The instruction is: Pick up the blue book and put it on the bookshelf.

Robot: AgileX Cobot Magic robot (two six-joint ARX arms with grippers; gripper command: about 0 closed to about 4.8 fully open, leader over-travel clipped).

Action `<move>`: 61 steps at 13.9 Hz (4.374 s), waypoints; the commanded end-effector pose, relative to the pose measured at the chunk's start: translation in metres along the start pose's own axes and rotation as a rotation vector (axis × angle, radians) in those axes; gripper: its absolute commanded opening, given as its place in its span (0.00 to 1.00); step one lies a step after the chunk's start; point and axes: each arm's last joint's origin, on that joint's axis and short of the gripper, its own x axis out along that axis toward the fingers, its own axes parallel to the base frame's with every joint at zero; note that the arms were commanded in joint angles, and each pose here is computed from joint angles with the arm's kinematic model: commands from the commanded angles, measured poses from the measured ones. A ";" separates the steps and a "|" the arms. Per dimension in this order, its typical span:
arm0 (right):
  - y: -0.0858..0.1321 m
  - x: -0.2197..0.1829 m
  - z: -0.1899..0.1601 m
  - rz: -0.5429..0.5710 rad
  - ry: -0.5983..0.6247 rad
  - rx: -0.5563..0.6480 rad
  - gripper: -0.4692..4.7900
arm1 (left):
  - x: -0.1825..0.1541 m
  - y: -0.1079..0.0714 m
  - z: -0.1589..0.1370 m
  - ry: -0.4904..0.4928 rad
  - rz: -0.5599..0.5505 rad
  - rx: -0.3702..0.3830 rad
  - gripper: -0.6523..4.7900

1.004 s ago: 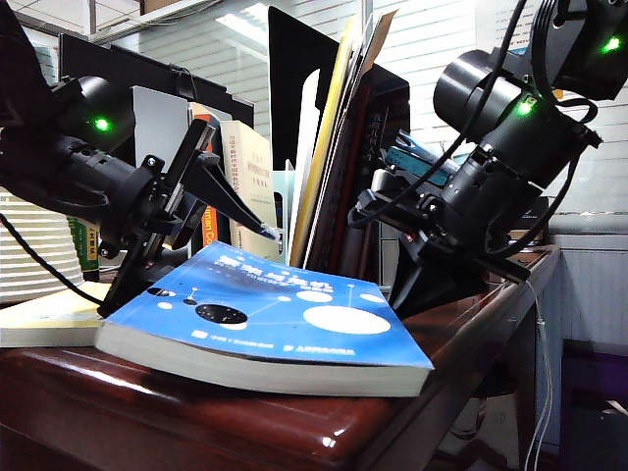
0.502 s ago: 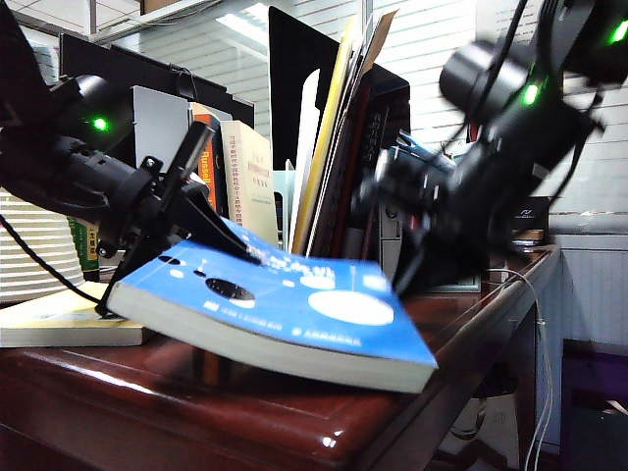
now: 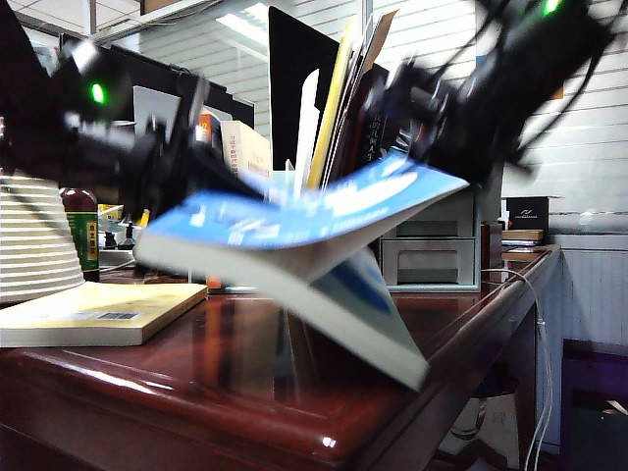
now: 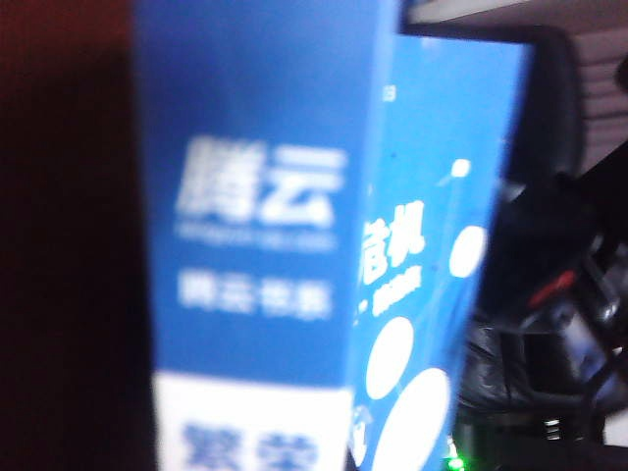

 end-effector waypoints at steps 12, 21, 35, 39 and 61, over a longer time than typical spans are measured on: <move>0.014 -0.108 0.048 -0.359 -0.557 -0.083 0.08 | -0.090 -0.193 0.018 -0.921 -0.046 0.965 0.11; 0.018 -0.110 0.047 -0.222 -0.534 -0.115 0.08 | -0.094 -0.214 0.069 -1.390 0.195 0.984 0.11; 0.020 -0.108 0.044 -0.147 -0.490 -0.136 0.08 | -0.034 -0.113 0.133 -1.433 0.387 0.809 0.11; 0.020 -0.108 0.044 -0.148 -0.485 -0.136 0.08 | -0.036 -0.113 0.133 -1.485 0.441 0.786 0.11; 0.027 -0.114 0.044 0.072 -0.471 -0.189 0.08 | 0.048 -0.059 0.142 -1.032 0.788 0.897 0.41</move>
